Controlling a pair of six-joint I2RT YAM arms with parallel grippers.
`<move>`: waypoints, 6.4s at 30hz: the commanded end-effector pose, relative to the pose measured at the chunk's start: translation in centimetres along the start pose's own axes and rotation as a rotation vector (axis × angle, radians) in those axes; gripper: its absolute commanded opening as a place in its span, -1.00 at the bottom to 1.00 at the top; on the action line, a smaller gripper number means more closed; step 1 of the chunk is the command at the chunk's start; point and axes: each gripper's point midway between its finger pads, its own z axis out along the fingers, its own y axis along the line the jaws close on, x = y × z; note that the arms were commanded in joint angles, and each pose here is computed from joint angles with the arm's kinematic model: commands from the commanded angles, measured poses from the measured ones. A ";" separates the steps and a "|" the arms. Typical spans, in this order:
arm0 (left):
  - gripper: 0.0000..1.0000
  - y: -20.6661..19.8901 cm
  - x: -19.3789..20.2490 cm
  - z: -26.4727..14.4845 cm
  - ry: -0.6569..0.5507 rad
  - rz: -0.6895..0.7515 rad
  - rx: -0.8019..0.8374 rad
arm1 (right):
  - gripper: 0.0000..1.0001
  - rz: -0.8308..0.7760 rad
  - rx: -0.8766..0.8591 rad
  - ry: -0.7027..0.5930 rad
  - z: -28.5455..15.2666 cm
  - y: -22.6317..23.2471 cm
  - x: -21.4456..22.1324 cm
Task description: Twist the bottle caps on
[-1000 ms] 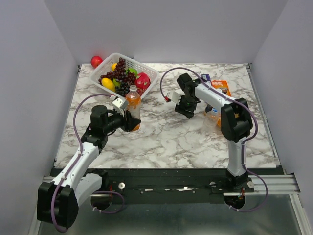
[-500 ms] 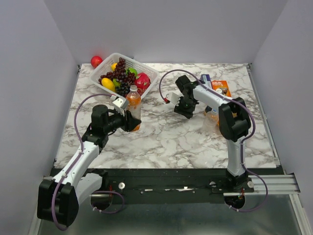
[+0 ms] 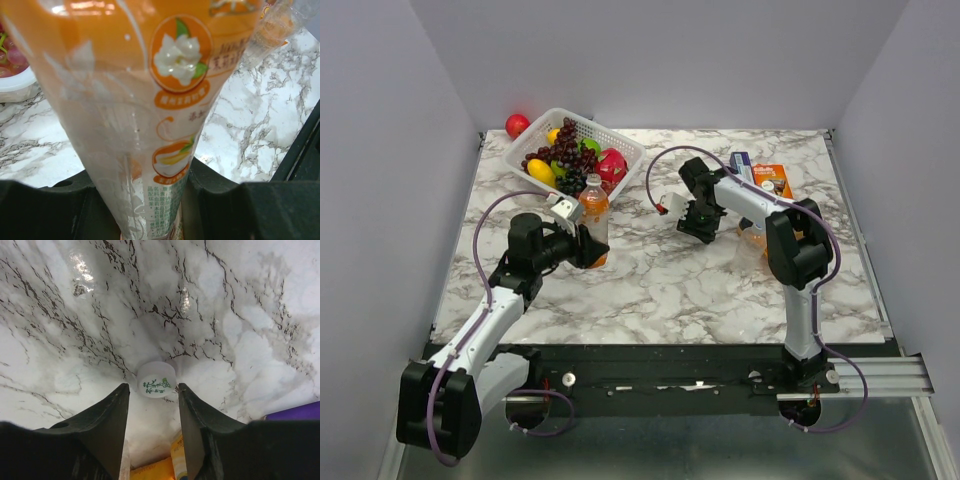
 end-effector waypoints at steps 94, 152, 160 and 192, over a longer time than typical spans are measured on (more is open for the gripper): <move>-1.00 -13.4 4.1 5.3 0.052 0.671 0.578 | -0.37 -0.800 -0.049 -0.499 -25.4 18.2 -6.5; -1.00 -11.0 2.4 6.2 -0.242 0.627 0.193 | -0.55 0.170 -0.162 -0.157 -21.0 15.8 -8.1; -1.00 -11.0 3.8 6.7 -0.195 0.602 0.216 | -0.20 0.155 -0.073 -0.217 -22.9 14.0 -9.0; -1.00 -11.4 8.1 4.6 0.080 0.629 0.479 | 0.54 -0.776 0.078 -0.798 -32.0 19.4 -7.5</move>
